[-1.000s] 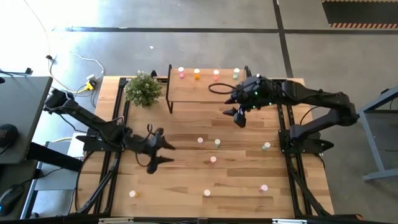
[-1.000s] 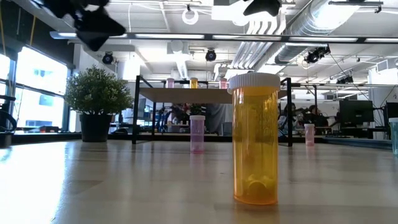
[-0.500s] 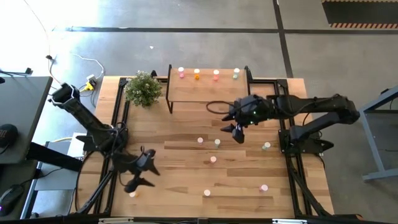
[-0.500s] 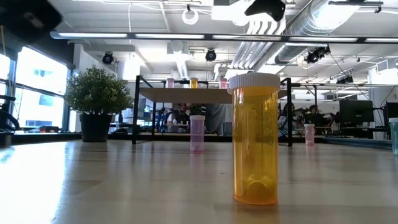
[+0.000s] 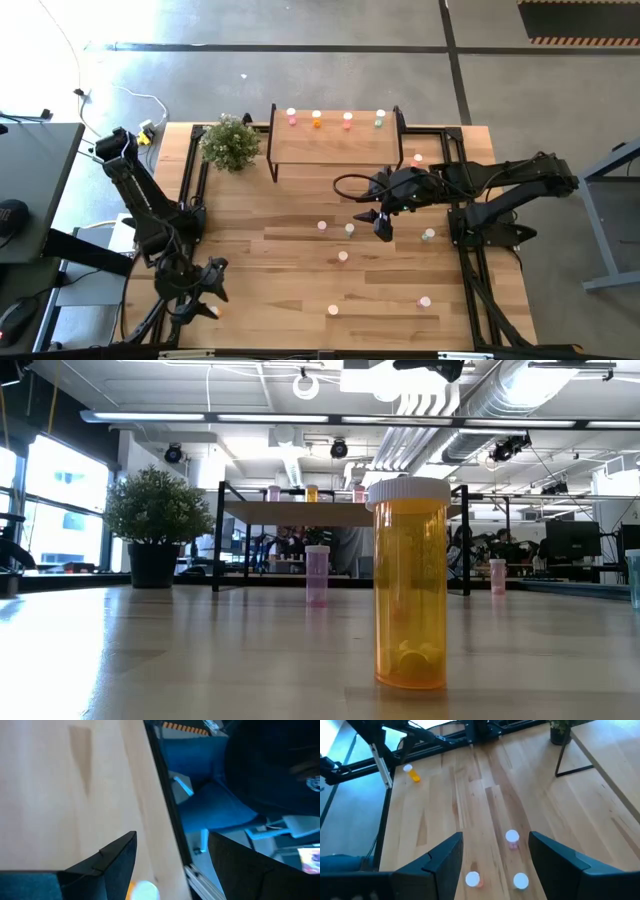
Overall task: Pick and place medicine bottles onto shelf by color
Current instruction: Put the left orange pill bottle aligned with the other orange pill bottle on the shelf
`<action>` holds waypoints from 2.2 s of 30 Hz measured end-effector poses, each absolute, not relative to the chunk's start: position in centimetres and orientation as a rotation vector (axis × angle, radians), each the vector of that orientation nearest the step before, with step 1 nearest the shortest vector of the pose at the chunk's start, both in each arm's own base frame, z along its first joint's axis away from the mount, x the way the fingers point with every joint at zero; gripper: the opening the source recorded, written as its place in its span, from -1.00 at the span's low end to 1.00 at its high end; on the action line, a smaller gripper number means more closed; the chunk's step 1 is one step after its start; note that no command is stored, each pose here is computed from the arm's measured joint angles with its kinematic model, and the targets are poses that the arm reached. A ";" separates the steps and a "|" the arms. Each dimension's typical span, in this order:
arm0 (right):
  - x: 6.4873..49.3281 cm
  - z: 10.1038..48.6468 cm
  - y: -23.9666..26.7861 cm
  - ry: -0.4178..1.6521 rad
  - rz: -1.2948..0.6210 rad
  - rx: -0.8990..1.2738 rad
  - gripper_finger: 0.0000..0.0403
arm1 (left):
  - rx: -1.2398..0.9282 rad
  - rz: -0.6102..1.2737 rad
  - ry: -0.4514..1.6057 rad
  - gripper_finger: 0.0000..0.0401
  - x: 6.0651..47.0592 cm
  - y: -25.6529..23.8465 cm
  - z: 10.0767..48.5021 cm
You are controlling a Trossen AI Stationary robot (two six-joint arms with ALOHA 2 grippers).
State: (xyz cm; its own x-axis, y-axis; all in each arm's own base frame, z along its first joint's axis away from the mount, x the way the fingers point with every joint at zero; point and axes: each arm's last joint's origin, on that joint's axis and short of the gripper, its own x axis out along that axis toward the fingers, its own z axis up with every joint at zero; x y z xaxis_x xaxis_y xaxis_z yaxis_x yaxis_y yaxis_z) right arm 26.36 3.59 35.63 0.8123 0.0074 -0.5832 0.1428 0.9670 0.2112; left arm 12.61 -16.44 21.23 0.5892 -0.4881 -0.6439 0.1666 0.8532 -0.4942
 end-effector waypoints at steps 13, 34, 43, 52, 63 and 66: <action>26.4 35.7 3.3 0.599 -0.164 0.275 0.08 | -0.315 -0.488 0.864 0.18 9.6 -17.3 27.5; 26.4 35.7 3.3 0.588 -0.162 0.247 0.08 | -0.131 -0.126 0.983 0.18 8.8 -20.0 22.8; 26.5 35.8 3.3 0.585 -0.159 0.241 0.08 | -0.153 -0.113 1.013 0.18 10.0 -21.1 21.5; 26.5 35.8 3.3 0.586 -0.159 0.241 0.08 | -0.168 -0.106 1.214 0.18 11.9 -21.6 19.2; 26.5 35.8 3.3 0.586 -0.158 0.241 0.08 | -0.207 -0.114 1.194 0.18 12.9 -21.6 19.2; 26.5 35.8 3.3 0.586 -0.158 0.241 0.08 | -0.217 -0.101 1.200 0.18 13.2 -21.5 19.1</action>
